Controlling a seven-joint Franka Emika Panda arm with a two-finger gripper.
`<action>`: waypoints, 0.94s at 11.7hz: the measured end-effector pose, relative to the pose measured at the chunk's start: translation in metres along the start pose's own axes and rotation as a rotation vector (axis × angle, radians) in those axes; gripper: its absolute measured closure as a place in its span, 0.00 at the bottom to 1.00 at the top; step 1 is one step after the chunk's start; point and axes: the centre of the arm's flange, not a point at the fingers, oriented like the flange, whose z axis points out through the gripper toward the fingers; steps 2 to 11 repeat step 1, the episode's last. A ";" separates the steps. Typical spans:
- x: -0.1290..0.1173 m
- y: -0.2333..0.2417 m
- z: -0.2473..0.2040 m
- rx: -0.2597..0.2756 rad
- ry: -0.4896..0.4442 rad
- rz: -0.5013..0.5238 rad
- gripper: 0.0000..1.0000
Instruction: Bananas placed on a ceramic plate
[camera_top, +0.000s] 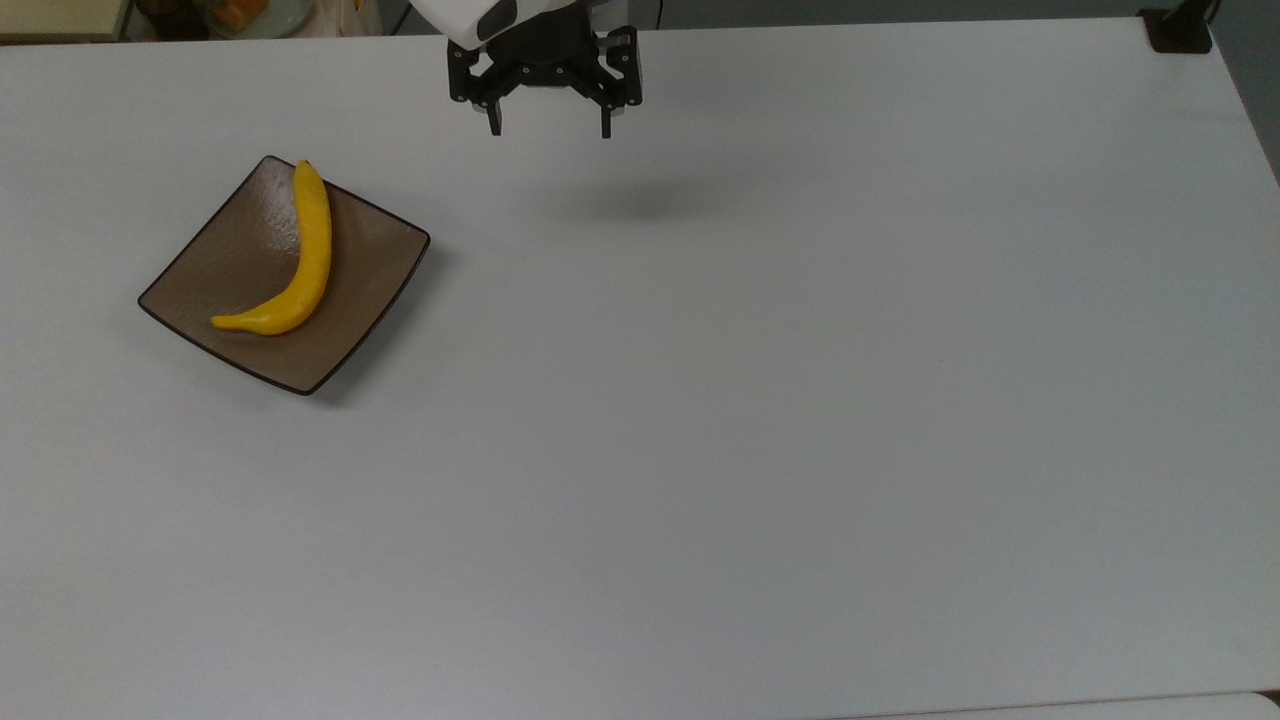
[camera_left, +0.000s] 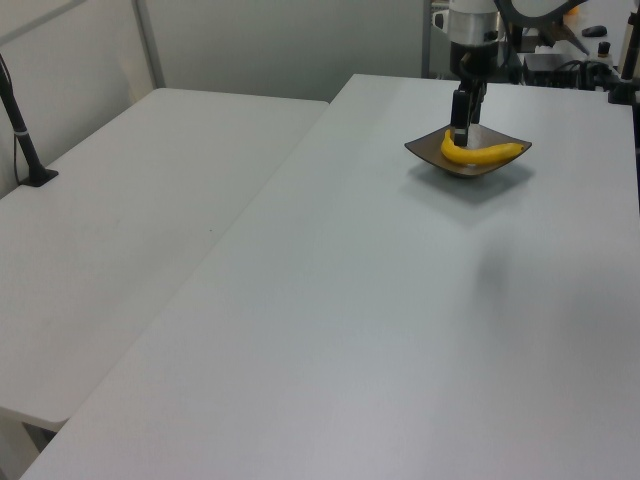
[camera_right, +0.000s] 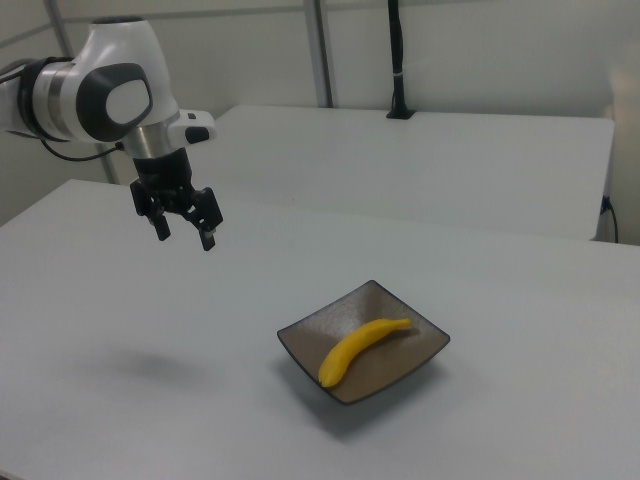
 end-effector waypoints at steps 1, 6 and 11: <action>0.000 0.001 0.000 0.005 0.000 0.004 0.00; 0.000 0.001 0.000 0.005 0.000 0.004 0.00; 0.000 0.001 0.000 0.005 0.000 0.004 0.00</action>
